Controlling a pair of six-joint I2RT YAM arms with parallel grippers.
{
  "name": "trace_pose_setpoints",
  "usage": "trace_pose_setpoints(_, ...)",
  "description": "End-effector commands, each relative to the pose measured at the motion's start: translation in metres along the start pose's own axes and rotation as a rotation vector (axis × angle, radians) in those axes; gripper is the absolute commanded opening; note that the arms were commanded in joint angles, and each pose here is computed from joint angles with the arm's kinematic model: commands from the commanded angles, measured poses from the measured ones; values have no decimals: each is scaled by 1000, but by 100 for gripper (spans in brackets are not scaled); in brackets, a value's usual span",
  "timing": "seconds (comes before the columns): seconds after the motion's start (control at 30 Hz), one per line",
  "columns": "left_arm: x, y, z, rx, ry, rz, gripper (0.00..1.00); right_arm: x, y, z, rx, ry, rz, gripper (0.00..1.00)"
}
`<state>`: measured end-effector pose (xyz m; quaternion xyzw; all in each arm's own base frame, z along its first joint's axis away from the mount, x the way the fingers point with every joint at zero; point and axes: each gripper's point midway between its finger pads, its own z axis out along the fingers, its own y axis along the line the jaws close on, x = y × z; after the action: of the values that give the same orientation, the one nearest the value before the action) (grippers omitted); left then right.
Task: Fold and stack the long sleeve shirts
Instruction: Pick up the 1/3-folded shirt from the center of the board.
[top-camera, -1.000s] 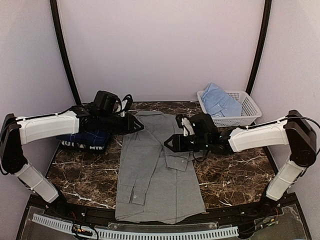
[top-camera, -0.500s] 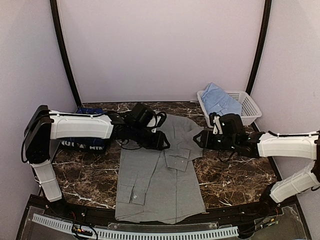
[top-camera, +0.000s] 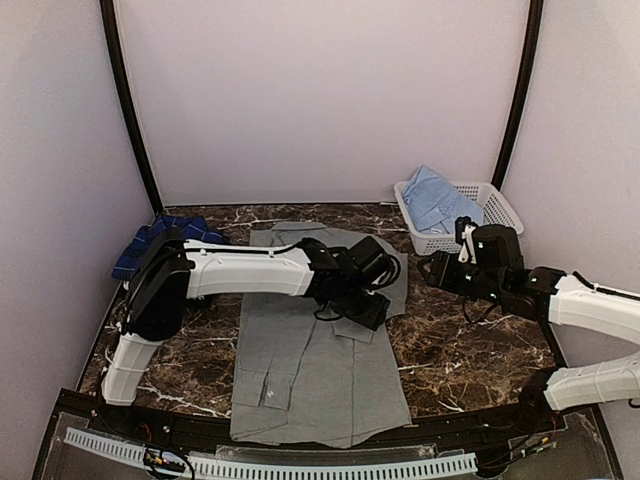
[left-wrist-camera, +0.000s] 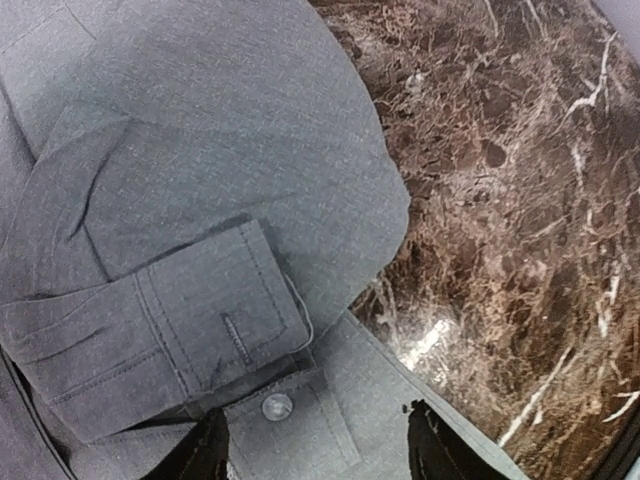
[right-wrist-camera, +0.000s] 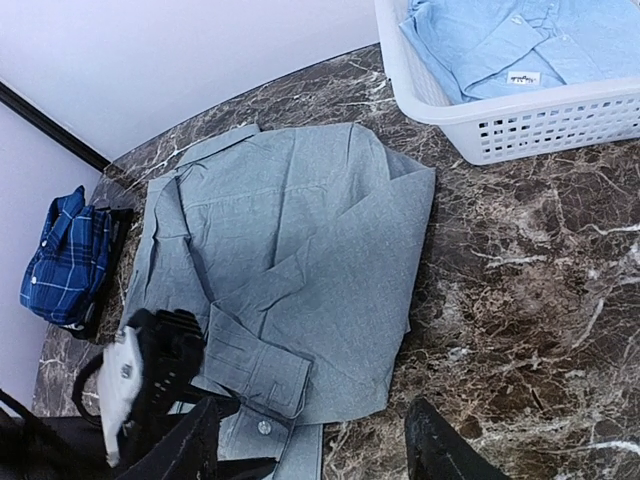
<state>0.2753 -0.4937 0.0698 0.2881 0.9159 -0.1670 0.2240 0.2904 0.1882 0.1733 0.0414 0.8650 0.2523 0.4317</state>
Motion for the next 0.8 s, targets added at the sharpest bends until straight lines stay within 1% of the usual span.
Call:
trace_pose_setpoints(0.0,12,13,4,-158,54,97,63,0,-8,-4,26,-11,-3,60)
trace_pose_setpoints(0.03,18,15,10,-173,76,107,64,0,-8,-4,24,-13,-3,60)
trace_pose_setpoints(0.07,15,14,10,-183,69,113,66,0,-8,-4,24,-13,-3,60)
trace_pose_setpoints(0.17,25,19,21,-229,102,138,70,0,-7,-3,18,-11,-1,60)
trace_pose_setpoints(0.33,28,22,26,-251,112,156,71,2,-5,-1,11,-3,2,61)
trace_pose_setpoints(0.37,28,24,26,-259,114,156,70,2,-5,0,9,0,1,61)
trace_pose_setpoints(0.4,26,26,25,-274,105,156,68,3,-5,0,9,2,1,61)
trace_pose_setpoints(0.47,23,29,22,-298,97,156,59,3,-4,1,7,4,0,61)
trace_pose_setpoints(0.53,20,30,21,-306,88,157,54,3,-4,1,6,6,1,61)
trace_pose_setpoints(0.6,17,29,19,-308,80,157,43,4,-4,1,8,9,1,61)
trace_pose_setpoints(0.63,15,29,18,-307,76,157,40,4,-4,1,8,8,1,61)
trace_pose_setpoints(0.67,15,29,17,-308,76,155,34,4,-5,1,8,9,0,61)
trace_pose_setpoints(0.77,7,25,10,-300,55,150,24,5,-6,1,11,13,-1,61)
